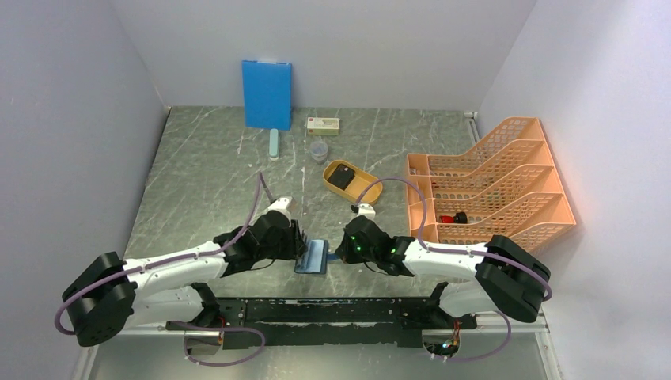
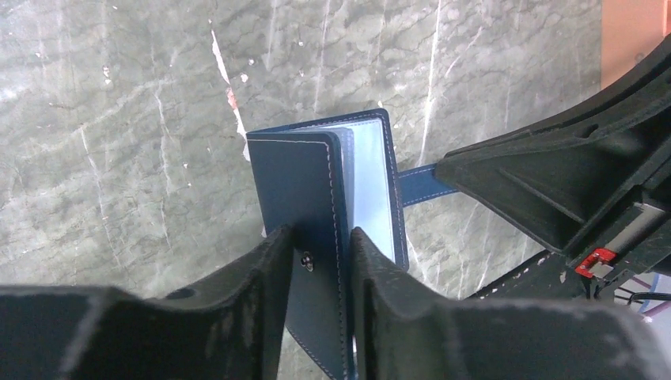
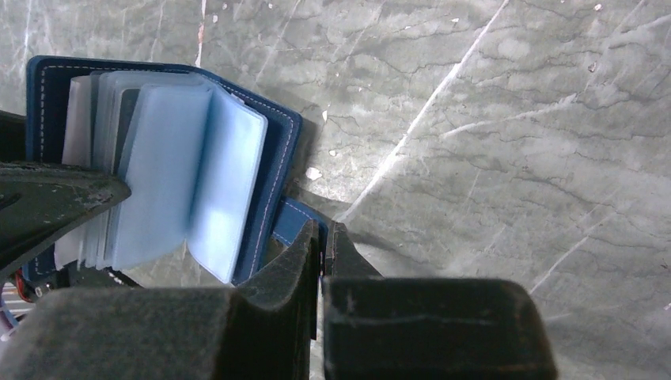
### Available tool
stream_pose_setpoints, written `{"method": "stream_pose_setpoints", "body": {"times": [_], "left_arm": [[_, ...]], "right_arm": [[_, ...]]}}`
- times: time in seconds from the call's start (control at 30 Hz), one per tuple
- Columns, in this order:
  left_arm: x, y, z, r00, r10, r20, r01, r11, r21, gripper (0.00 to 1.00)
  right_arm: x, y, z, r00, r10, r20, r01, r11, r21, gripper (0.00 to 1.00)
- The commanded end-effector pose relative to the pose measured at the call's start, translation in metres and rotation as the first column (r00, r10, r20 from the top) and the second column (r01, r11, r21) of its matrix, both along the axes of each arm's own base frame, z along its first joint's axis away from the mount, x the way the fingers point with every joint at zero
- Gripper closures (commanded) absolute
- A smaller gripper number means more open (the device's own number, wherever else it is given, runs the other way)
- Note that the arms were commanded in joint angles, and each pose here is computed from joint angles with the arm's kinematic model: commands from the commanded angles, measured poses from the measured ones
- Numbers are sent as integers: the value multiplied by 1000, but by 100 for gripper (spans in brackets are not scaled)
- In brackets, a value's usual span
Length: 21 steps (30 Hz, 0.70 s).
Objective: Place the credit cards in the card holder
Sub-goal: Open the card holder at the center of the board.
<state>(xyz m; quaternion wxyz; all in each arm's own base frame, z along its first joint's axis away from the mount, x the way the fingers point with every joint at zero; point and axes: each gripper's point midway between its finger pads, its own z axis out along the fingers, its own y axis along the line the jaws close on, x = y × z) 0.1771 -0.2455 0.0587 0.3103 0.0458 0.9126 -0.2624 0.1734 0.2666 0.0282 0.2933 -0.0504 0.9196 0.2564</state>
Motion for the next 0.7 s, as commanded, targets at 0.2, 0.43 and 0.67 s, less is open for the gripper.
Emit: {"method": "stream_pose_setpoints", "body": {"times": [0.2, 0.43, 0.67], "left_arm": [[-9, 26, -15, 999, 44, -14, -43, 997, 64, 90], [-10, 28, -12, 998, 65, -18, -64, 996, 61, 95], [-10, 28, -9, 995, 90, -30, -89, 995, 39, 95]], "right_arm": [[-2, -25, -20, 998, -63, -31, 59, 992, -115, 100], [3, -27, 7, 998, -65, 14, 66, 992, -104, 72], [0, -7, 71, 996, 19, 84, -20, 1000, 13, 58]]}}
